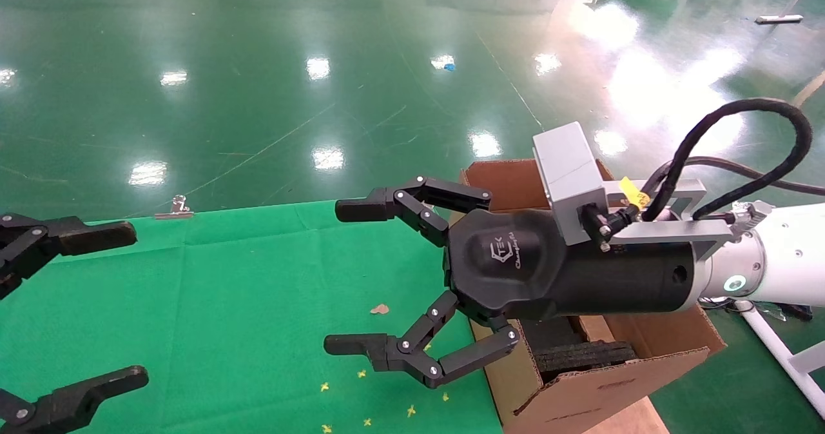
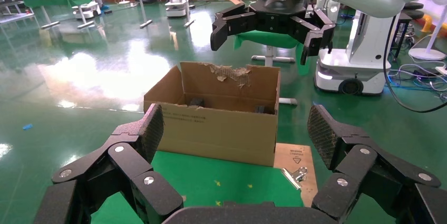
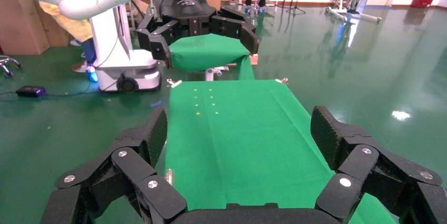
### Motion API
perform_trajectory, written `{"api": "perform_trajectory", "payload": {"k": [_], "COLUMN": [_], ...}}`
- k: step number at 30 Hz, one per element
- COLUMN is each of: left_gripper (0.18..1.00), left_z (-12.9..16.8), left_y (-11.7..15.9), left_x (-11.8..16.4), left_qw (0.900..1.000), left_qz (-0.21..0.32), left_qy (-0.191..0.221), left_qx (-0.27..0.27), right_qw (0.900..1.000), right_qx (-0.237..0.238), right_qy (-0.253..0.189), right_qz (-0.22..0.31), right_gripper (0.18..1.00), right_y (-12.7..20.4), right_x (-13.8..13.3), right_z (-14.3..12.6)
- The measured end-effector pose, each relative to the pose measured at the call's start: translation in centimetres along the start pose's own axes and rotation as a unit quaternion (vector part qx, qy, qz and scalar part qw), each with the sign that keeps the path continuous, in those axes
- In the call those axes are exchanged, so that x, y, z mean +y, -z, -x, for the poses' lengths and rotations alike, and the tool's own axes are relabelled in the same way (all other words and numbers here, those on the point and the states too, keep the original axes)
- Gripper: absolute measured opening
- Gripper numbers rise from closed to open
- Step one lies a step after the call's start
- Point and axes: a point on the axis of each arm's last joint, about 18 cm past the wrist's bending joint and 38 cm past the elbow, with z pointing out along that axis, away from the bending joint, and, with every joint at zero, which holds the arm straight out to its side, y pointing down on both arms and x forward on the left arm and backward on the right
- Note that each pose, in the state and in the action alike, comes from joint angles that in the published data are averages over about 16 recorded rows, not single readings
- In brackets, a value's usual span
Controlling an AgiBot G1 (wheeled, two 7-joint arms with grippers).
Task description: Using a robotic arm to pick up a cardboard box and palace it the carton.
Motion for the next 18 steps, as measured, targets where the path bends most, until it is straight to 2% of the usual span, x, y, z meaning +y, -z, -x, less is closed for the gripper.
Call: {"api": "perform_trajectory", "payload": {"k": [18], "left_gripper": [1.001], "left_z": [0.0], "left_y": [0.0], "left_x": [0.0], "left_qw": [1.0], "left_qz": [0.0], "left_qy": [0.0], "left_qx": [0.0], "right_qw": [1.0], "right_qx": [0.0], "right_qy": [0.0], "right_qz": [0.0], "right_gripper": [1.0], "right_y": [0.0], "right_x": [0.0], "right_z": [0.0]}}
